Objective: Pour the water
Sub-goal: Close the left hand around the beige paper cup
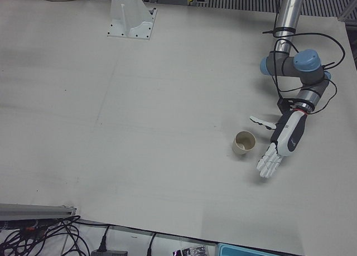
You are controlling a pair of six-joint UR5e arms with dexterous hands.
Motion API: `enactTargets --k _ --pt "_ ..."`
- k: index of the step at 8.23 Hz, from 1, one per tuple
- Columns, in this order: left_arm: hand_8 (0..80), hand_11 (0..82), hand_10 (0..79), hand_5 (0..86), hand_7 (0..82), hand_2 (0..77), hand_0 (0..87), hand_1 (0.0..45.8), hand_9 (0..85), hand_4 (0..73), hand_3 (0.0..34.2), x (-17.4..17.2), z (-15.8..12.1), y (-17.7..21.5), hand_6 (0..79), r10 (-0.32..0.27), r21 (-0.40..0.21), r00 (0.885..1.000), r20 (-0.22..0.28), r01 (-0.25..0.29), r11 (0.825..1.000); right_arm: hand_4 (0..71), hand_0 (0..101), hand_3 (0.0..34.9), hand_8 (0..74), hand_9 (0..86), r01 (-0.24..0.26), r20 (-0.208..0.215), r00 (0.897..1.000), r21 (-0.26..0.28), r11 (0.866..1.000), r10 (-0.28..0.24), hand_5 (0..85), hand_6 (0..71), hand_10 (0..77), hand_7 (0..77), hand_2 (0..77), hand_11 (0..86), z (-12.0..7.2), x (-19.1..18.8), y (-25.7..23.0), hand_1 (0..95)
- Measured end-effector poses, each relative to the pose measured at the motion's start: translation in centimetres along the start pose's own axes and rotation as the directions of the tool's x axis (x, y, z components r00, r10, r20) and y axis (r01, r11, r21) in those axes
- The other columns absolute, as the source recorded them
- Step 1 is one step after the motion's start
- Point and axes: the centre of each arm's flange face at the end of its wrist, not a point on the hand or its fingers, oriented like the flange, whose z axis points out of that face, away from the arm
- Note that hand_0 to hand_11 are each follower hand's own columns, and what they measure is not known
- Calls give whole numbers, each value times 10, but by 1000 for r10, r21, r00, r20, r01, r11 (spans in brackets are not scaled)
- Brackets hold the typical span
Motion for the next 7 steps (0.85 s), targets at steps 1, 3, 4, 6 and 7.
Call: enactTargets --k 1,3,4,6,7 --pt "44 49 16 27 49 5 562 98 11 82 49 -14 9 7 11 -3 -5 1000 12 3 1000 115 482 0 65 76 1 -1 1000 2 1000 -1 202 104 0 207 11 5 -1 0 -1 109" --pt "44 49 16 11 49 5 562 98 11 82 49 -28 19 14 11 -7 -12 1000 27 7 1000 82 474 0 65 65 1 -1 1000 3 1000 -1 191 49 0 196 11 5 -2 0 -1 109" --pt "44 49 16 38 49 5 552 93 11 65 49 -30 21 15 11 -8 -14 1000 30 8 1000 104 471 0 65 65 2 -1 1000 3 1000 -2 191 87 0 191 11 5 -2 0 -1 98" --pt "44 49 16 33 60 5 552 93 11 87 48 -29 31 20 27 -9 -18 1000 29 9 1000 104 473 0 65 65 3 0 1000 4 1000 -3 191 87 0 191 11 5 -2 -1 -1 98" --pt "44 49 16 33 60 5 552 93 11 87 48 -27 38 23 27 -9 -20 1000 28 10 1000 104 472 0 65 65 3 0 1000 5 1000 -3 191 87 0 191 11 5 -3 -1 -2 98"
